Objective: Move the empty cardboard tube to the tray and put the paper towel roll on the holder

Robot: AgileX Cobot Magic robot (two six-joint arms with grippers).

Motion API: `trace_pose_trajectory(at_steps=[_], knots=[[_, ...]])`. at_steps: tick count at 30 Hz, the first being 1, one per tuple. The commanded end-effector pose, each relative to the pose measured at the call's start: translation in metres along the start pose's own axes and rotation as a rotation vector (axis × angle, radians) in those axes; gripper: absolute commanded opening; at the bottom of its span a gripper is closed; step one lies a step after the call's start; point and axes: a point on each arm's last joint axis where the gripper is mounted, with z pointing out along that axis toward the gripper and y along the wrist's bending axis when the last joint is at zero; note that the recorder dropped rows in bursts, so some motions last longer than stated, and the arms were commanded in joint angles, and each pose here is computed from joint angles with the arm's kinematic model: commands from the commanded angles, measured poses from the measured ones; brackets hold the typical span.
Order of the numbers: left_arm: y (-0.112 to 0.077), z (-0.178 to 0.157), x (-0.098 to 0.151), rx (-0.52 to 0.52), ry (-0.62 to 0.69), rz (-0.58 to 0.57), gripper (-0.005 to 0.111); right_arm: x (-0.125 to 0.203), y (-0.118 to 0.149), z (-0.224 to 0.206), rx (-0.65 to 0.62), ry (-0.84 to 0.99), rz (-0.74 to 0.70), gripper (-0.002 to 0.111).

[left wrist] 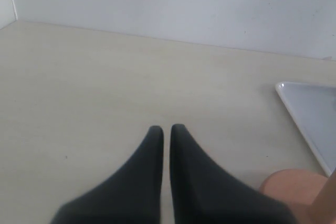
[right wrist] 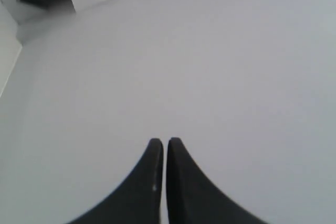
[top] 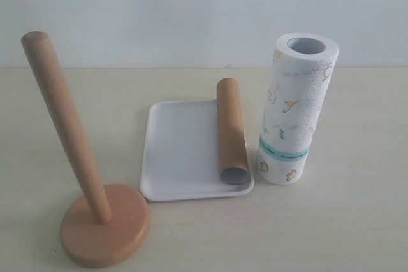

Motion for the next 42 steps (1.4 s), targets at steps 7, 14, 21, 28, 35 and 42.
trace_pose_trajectory(at_steps=[7, 14, 21, 28, 35, 42], knots=[[0.0, 0.0, 0.001, -0.002, 0.002, 0.001, 0.004, -0.026, 0.023, 0.101, -0.007, 0.379, -0.287, 0.003], [0.0, 0.0, 0.001, -0.002, 0.002, 0.001, 0.004, 0.052, -0.002, 0.123, 0.09, 0.957, -0.335, 0.003], [0.0, 0.0, 0.001, -0.002, 0.002, 0.001, 0.004, 0.127, -0.028, 0.089, 0.234, 1.566, -0.263, 0.003], [0.0, 0.0, 0.001, -0.002, 0.002, 0.001, 0.004, 0.182, -0.025, 0.042, 0.127, 1.686, 0.013, 0.003], [0.0, 0.0, 0.001, -0.002, 0.002, 0.001, 0.004, 0.194, -0.006, 0.005, -0.039, 1.625, -0.005, 0.003], [0.0, 0.0, 0.001, -0.002, 0.002, 0.001, 0.004, 0.196, 0.013, -0.008, -0.107, 1.596, -0.057, 0.029]])
